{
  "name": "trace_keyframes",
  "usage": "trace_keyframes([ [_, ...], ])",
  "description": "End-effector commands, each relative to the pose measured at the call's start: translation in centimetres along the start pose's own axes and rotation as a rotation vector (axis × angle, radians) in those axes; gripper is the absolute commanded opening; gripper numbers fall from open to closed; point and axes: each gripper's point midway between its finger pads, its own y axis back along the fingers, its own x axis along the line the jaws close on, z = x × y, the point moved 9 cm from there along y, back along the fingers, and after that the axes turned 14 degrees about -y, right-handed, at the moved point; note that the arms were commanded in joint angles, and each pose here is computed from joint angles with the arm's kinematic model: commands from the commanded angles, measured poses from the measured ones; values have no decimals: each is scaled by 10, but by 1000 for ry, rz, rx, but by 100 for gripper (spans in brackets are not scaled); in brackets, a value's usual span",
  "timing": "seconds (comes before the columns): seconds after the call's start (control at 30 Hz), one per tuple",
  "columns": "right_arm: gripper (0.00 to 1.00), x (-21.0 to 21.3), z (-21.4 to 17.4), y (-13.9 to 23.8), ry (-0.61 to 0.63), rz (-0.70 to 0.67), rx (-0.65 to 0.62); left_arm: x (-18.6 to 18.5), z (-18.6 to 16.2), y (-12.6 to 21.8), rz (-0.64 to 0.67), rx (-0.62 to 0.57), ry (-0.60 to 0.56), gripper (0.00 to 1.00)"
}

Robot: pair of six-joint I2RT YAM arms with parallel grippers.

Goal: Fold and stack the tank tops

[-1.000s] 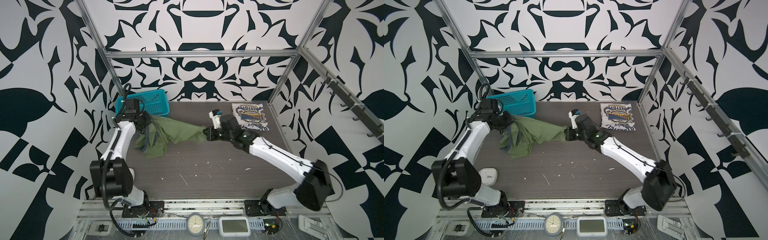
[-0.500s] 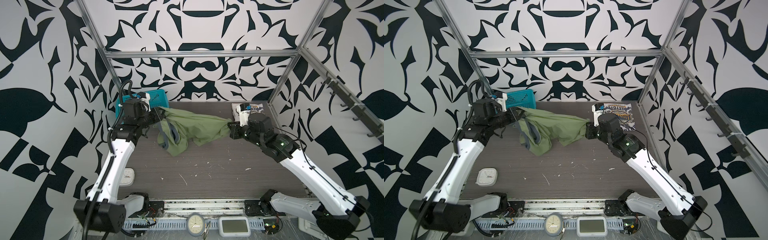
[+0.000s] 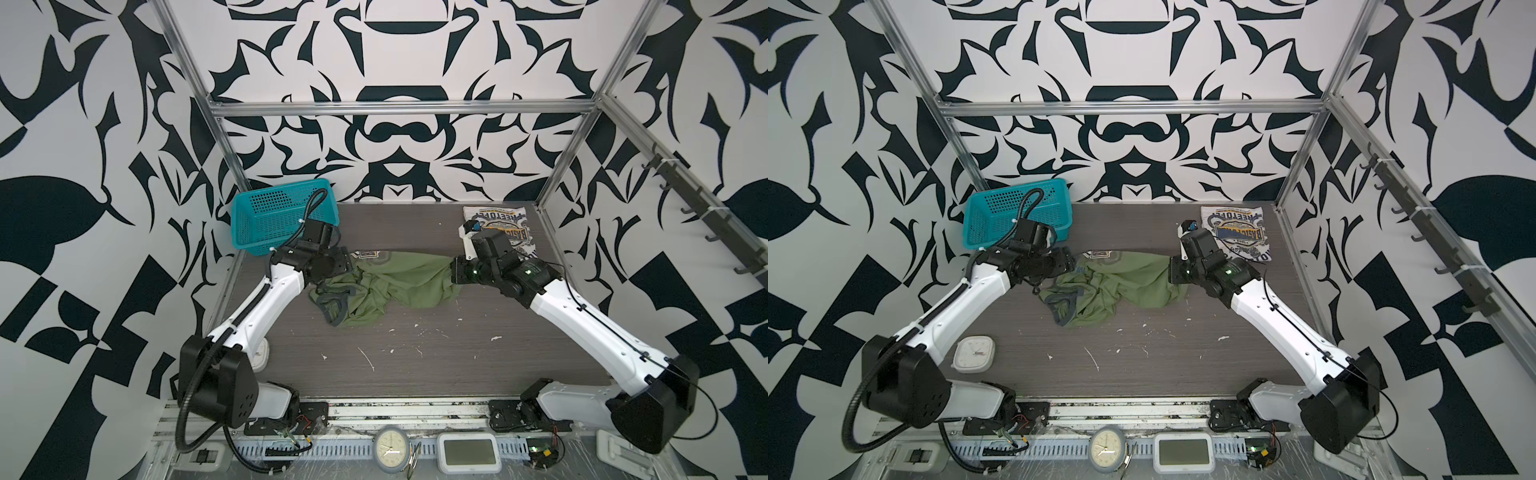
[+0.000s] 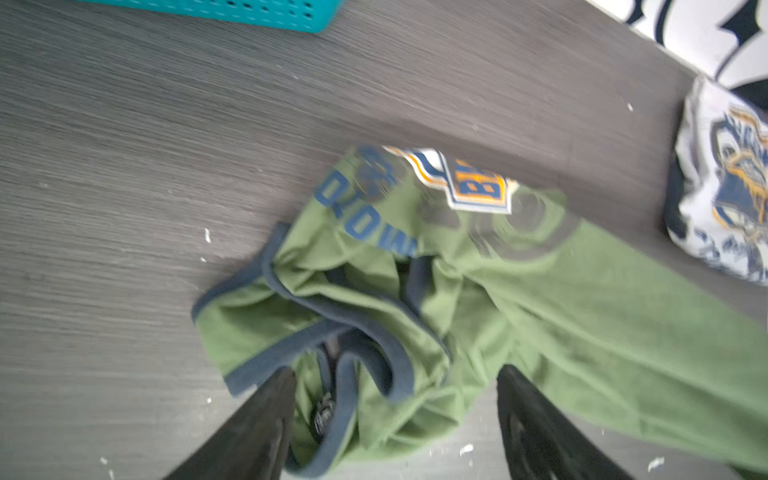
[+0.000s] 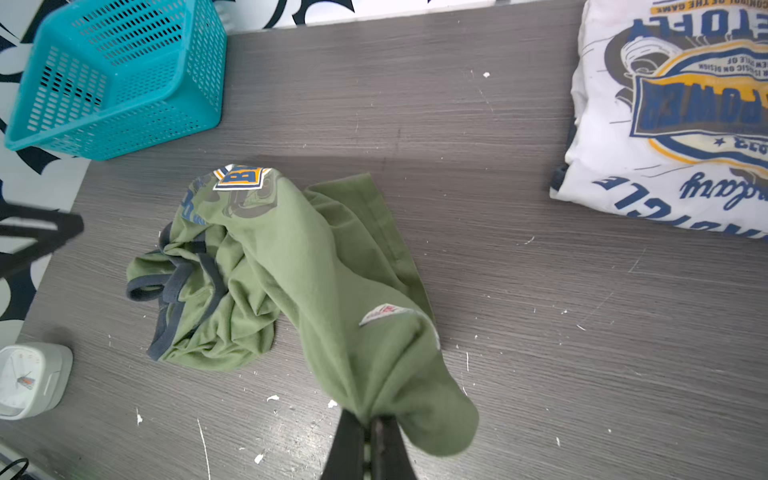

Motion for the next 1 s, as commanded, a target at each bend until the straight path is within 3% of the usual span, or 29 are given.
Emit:
trace_keyframes([
  [0.0,0,4,8,11,1,34,-47,-2,-28,-27,54,137,3,74],
  [0.1,0,4,9,12,2,30,-52,-5,-35,-49,68,213,-13,68],
  [0.27,0,1,11,17,6,9,-70,-15,-37,-68,76,267,-54,68],
  [0.37,0,-1,10,18,0,8,-71,-19,-40,-79,90,304,-77,62],
  [0.47,0,-2,9,18,0,3,-72,-19,-42,-88,104,326,-78,48],
  [0.57,0,-7,11,20,3,-37,-84,-20,-38,-85,101,312,-77,22],
  [0.63,0,-15,16,28,7,-94,-103,-20,-29,-67,111,244,-78,0],
  [0.7,0,-26,24,41,-7,-129,-128,-16,-14,-31,155,102,-80,0],
  [0.87,0,-47,40,81,-46,-132,-202,11,4,90,174,-433,13,0],
  [0.97,0,-49,43,86,-47,-137,-225,43,4,111,241,-518,173,0],
])
